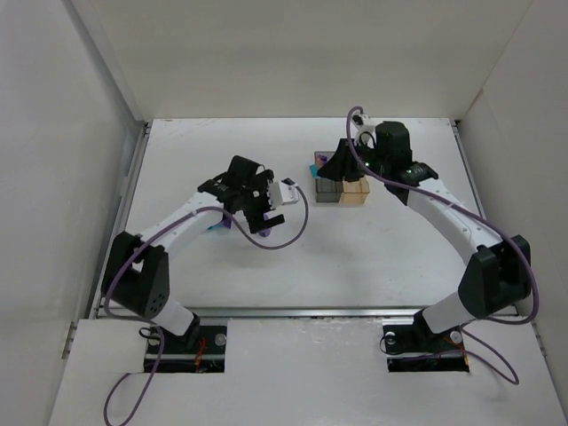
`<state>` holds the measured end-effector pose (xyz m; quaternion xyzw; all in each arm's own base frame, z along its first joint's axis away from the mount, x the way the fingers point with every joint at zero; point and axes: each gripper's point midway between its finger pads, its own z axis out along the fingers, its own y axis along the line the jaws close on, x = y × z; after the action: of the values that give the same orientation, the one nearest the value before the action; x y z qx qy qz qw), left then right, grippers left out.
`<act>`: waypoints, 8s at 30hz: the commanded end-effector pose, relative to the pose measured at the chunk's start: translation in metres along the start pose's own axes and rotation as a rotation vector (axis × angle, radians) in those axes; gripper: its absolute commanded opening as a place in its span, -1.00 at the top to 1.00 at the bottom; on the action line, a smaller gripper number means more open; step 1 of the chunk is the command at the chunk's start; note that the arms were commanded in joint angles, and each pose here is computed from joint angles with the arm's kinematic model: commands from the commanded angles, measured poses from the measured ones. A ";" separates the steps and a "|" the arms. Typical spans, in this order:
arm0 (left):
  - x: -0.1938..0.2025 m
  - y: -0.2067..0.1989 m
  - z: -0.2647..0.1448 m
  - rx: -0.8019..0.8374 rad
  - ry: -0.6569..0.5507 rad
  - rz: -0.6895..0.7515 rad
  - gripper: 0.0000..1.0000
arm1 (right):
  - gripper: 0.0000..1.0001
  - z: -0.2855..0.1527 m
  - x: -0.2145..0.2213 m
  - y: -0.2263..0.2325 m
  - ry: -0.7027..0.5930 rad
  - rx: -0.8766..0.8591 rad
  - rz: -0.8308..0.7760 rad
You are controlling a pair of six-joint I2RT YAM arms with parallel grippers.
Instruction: Sort the legos into containers by color
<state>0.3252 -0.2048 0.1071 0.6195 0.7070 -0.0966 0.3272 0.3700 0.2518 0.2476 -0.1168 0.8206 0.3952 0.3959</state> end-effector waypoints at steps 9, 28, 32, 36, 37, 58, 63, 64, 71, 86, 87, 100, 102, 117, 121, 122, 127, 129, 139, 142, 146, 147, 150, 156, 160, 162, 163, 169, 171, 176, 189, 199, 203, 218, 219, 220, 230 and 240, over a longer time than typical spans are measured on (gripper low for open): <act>-0.119 0.034 -0.098 -0.197 -0.397 0.225 -0.98 | 1.00 -0.026 -0.011 0.071 -0.006 -0.222 -0.167; -0.195 0.033 -0.118 -0.204 -0.602 -0.101 -0.45 | 1.00 -0.029 -0.018 0.111 -0.046 -0.268 -0.176; -0.192 0.028 -0.117 -0.191 -0.596 -0.093 0.06 | 1.00 -0.028 -0.016 0.114 -0.041 -0.275 -0.178; -0.188 0.026 -0.112 -0.176 -0.575 -0.103 0.55 | 1.00 -0.027 -0.017 0.113 -0.046 -0.266 -0.178; -0.186 0.026 -0.108 -0.171 -0.568 -0.106 0.72 | 1.00 -0.027 -0.017 0.113 -0.046 -0.266 -0.178; -0.114 -0.014 -0.067 -0.061 -0.369 -0.277 1.00 | 1.00 -0.007 -0.047 -0.016 -0.121 0.095 0.010; -0.121 -0.008 -0.069 -0.071 -0.385 -0.270 1.00 | 0.97 0.028 -0.039 -0.081 -0.084 0.317 0.057; -0.122 -0.007 -0.068 -0.070 -0.386 -0.279 1.00 | 0.90 0.043 -0.022 -0.099 -0.017 0.345 0.075; -0.124 -0.001 -0.069 -0.098 -0.392 -0.276 1.00 | -0.56 0.063 -0.011 -0.121 0.037 0.364 0.105; -0.206 0.049 0.005 -0.026 -0.420 -0.218 1.00 | -0.77 -0.050 -0.102 -0.118 -0.249 0.455 -0.016; -0.212 0.051 0.018 -0.016 -0.418 -0.214 1.00 | -0.77 -0.054 -0.092 -0.129 -0.234 0.476 0.003; -0.266 0.073 0.150 -0.061 -0.505 -0.254 0.85 | -0.77 -0.093 -0.069 -0.166 -0.282 0.595 0.107; -0.265 0.075 0.150 -0.073 -0.500 -0.247 0.32 | -0.77 -0.097 -0.068 -0.170 -0.277 0.606 0.117; -0.214 0.071 -0.046 -0.176 -0.523 -0.237 -1.00 | -0.77 -0.078 -0.066 -0.122 -0.245 0.594 -0.047; -0.124 0.092 -0.102 -0.389 -0.450 -0.384 -1.00 | -0.77 -0.013 -0.026 -0.060 -0.059 0.410 -0.243; -0.103 0.097 -0.112 -0.450 -0.430 -0.412 -1.00 | -0.77 0.001 -0.024 -0.044 -0.036 0.369 -0.257; 0.027 0.101 -0.163 -0.814 -0.220 -0.583 -1.00 | -0.87 0.079 0.055 -0.008 0.224 0.328 -0.315; 0.053 0.098 -0.171 -0.897 -0.171 -0.617 -1.00 | -0.89 0.095 0.070 0.013 0.245 0.292 -0.309; 0.124 0.069 -0.178 -1.137 -0.054 -0.760 -1.00 | -1.00 0.159 0.151 0.039 0.413 0.257 -0.334; 0.132 0.062 -0.183 -1.174 -0.044 -0.776 -1.00 | -1.00 0.171 0.156 0.030 0.416 0.290 -0.326; 0.135 0.055 -0.180 -1.170 -0.059 -0.818 -1.00 | -0.92 0.188 0.173 0.026 0.423 0.304 -0.325; 0.135 0.055 -0.180 -1.170 -0.059 -0.818 -1.00 | -0.87 0.189 0.167 0.029 0.407 0.306 -0.328; 0.134 0.051 -0.176 -1.148 -0.079 -0.838 -1.00 | -0.60 0.194 0.187 0.013 0.457 0.358 -0.341; 0.132 0.049 -0.171 -1.117 -0.084 -0.834 -1.00 | 0.42 0.196 0.178 0.020 0.418 0.342 -0.332; 0.125 0.047 -0.166 -1.064 -0.103 -0.824 -1.00 | 0.92 0.187 0.160 0.034 0.377 0.321 -0.332; 0.119 0.049 -0.166 -1.045 -0.122 -0.809 -1.00 | 1.00 0.179 0.142 0.047 0.337 0.301 -0.332; 0.116 0.049 -0.167 -1.039 -0.126 -0.782 -1.00 | 1.00 0.172 0.124 0.050 0.300 0.301 -0.312; 0.087 0.041 -0.157 -0.892 -0.231 -0.673 -1.00 | 1.00 0.135 0.035 0.041 0.161 0.257 -0.175; 0.083 0.037 -0.150 -0.843 -0.240 -0.639 -1.00 | 1.00 0.119 0.011 0.018 0.105 0.317 -0.155; 0.092 0.036 -0.130 -0.781 -0.164 -0.646 -1.00 | 1.00 0.081 -0.022 -0.036 0.044 0.452 -0.112; 0.100 0.036 -0.126 -0.773 -0.104 -0.538 -1.00 | 1.00 0.074 0.000 -0.113 0.089 0.583 -0.007; 0.109 0.009 -0.094 -0.578 -0.042 -0.431 -1.00 | -0.75 0.079 0.013 -0.127 0.133 0.622 0.000; 0.116 0.006 -0.085 -0.503 0.034 -0.258 -1.00 | -0.88 0.069 -0.007 -0.112 0.075 0.597 -0.024; 0.105 0.081 -0.082 0.094 0.372 0.515 -1.00 | -0.88 0.070 -0.003 -0.034 0.095 0.397 -0.193; 0.111 0.079 -0.083 0.160 0.389 0.571 -1.00 | -0.88 0.072 0.004 -0.031 0.113 0.382 -0.205; 0.118 0.062 -0.085 0.259 0.396 0.568 -1.00 | -0.88 0.070 0.003 -0.029 0.103 0.378 -0.207; 0.150 0.010 -0.070 0.462 0.439 0.508 -1.00 | -0.91 0.074 0.004 -0.033 0.111 0.352 -0.241; 0.151 0.018 -0.032 0.391 0.394 0.332 -0.31 | -0.91 0.084 0.010 -0.030 0.132 0.316 -0.216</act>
<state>0.3312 -0.0537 0.0461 0.7949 0.6026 -0.0356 0.0607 0.4147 0.2869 0.1729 -0.1656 0.8956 0.1880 0.3675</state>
